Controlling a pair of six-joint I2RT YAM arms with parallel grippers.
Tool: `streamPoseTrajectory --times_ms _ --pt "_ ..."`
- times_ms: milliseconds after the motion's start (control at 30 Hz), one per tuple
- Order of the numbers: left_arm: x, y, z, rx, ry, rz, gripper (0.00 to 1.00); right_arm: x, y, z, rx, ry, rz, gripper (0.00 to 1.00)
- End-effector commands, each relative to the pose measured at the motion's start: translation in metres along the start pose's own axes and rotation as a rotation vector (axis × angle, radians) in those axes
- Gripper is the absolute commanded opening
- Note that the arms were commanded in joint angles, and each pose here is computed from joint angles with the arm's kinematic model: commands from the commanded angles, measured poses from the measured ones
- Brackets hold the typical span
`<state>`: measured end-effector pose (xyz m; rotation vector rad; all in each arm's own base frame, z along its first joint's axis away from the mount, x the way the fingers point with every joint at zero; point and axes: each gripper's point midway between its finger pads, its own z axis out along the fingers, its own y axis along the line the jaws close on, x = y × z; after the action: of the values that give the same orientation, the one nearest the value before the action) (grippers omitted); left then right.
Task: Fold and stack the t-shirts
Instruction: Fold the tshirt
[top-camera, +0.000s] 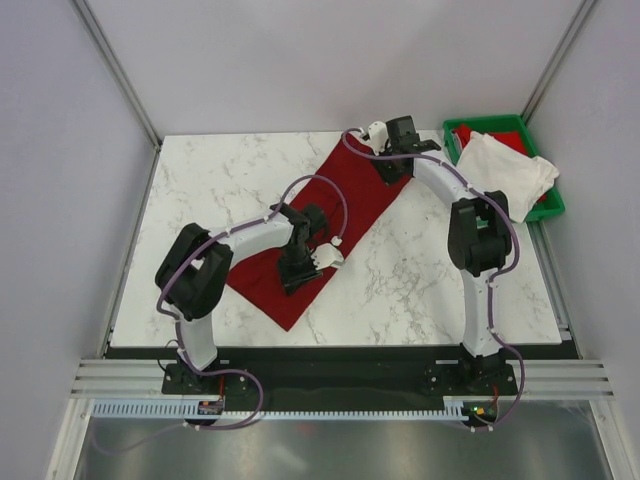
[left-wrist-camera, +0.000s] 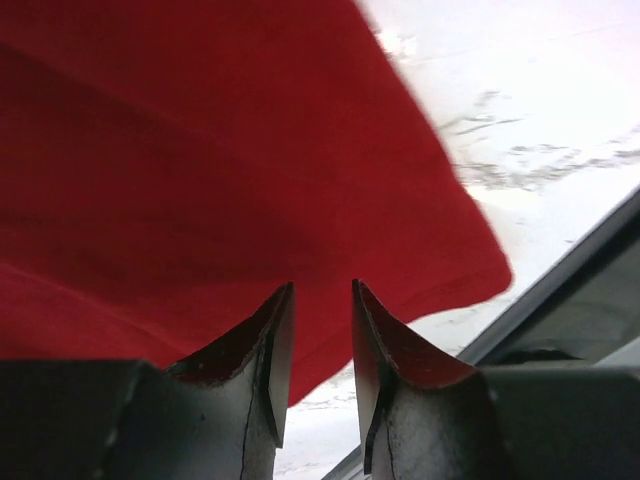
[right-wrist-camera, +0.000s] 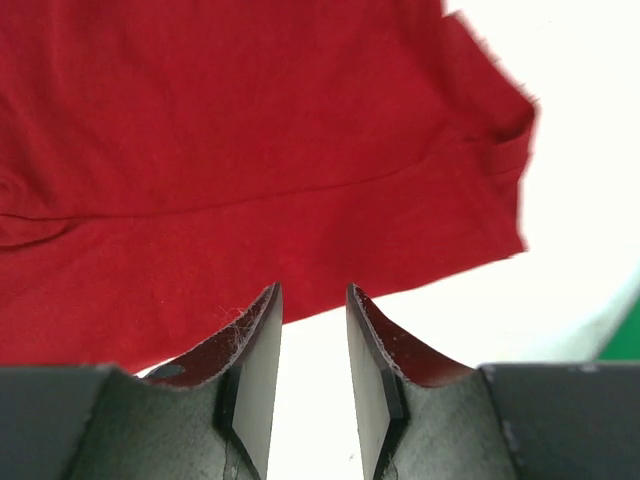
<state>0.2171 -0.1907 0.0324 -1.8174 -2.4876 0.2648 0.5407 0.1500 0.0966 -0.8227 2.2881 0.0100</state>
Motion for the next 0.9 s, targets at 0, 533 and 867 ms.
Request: streamPoseTrajectory --times_ms 0,533,867 --pt "0.004 0.014 0.016 -0.023 -0.001 0.001 0.36 0.019 0.013 0.018 -0.038 0.048 0.038 0.4" --pt "-0.021 -0.008 0.061 0.094 0.044 0.075 0.35 0.04 0.012 0.086 -0.035 0.125 -0.029 0.39" --pt "-0.081 -0.048 0.074 0.169 0.017 0.169 0.35 0.008 0.015 0.109 -0.025 0.054 -0.072 0.41"
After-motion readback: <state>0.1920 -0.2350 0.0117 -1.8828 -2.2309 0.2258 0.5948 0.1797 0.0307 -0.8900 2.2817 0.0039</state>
